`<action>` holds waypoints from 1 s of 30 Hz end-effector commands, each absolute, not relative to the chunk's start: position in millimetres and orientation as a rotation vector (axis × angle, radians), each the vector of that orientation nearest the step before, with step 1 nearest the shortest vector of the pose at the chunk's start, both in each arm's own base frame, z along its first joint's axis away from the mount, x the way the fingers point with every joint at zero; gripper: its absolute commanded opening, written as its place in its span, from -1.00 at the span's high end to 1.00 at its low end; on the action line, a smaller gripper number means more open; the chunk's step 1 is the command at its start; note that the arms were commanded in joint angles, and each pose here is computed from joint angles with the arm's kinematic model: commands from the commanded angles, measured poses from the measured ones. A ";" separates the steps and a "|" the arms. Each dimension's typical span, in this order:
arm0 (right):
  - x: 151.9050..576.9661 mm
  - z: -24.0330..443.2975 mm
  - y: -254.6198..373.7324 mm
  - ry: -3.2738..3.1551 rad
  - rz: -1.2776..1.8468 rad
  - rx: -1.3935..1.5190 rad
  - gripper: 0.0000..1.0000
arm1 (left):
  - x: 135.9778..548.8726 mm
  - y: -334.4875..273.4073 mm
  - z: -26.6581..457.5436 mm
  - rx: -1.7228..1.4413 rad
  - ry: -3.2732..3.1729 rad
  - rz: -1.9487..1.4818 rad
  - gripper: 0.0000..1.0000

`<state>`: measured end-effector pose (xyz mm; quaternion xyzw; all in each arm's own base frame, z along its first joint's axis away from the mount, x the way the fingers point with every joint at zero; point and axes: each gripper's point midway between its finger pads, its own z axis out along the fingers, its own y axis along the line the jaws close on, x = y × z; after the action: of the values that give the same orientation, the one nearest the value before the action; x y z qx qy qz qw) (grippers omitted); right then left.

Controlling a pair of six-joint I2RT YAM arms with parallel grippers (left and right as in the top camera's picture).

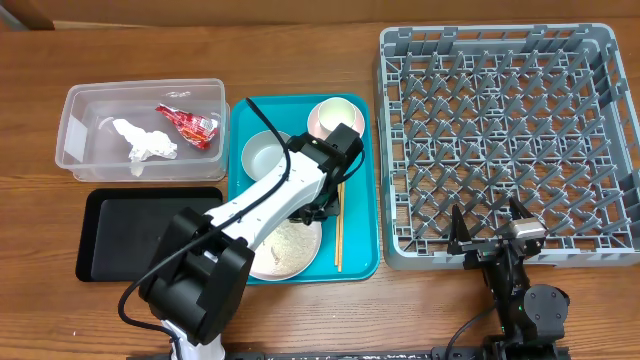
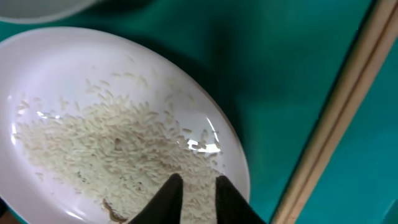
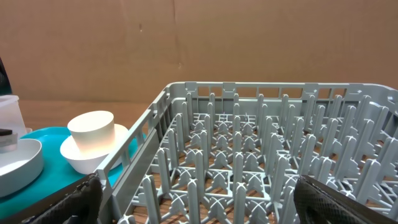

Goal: Sort waste into correct bins and load items into the dishwasher
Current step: 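Reach the left gripper to the rim of the white rice plate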

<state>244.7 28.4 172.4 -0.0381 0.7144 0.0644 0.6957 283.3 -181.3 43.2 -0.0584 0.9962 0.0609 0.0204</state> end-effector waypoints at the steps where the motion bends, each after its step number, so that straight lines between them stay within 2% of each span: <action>1: 244.7 171.0 28.1 1.589 0.146 -0.082 -0.99 | 275.5 -191.2 41.3 -0.131 3.127 0.129 0.48; 10: 244.7 171.0 28.1 1.589 0.146 -0.082 -0.99 | 268.2 -199.4 38.8 -0.094 3.138 0.113 0.53; 17: 244.7 171.0 28.1 1.589 0.146 -0.082 -0.99 | 263.5 -205.5 19.3 -0.071 3.111 0.090 0.56; 30: 244.7 171.0 28.1 1.589 0.146 -0.082 -0.99 | 260.5 -203.9 6.4 -0.071 3.106 0.076 0.55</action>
<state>244.7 28.4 172.3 -0.0380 0.7145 0.0645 0.6956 265.8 -207.0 10.7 -0.0222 0.9993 0.0211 0.0232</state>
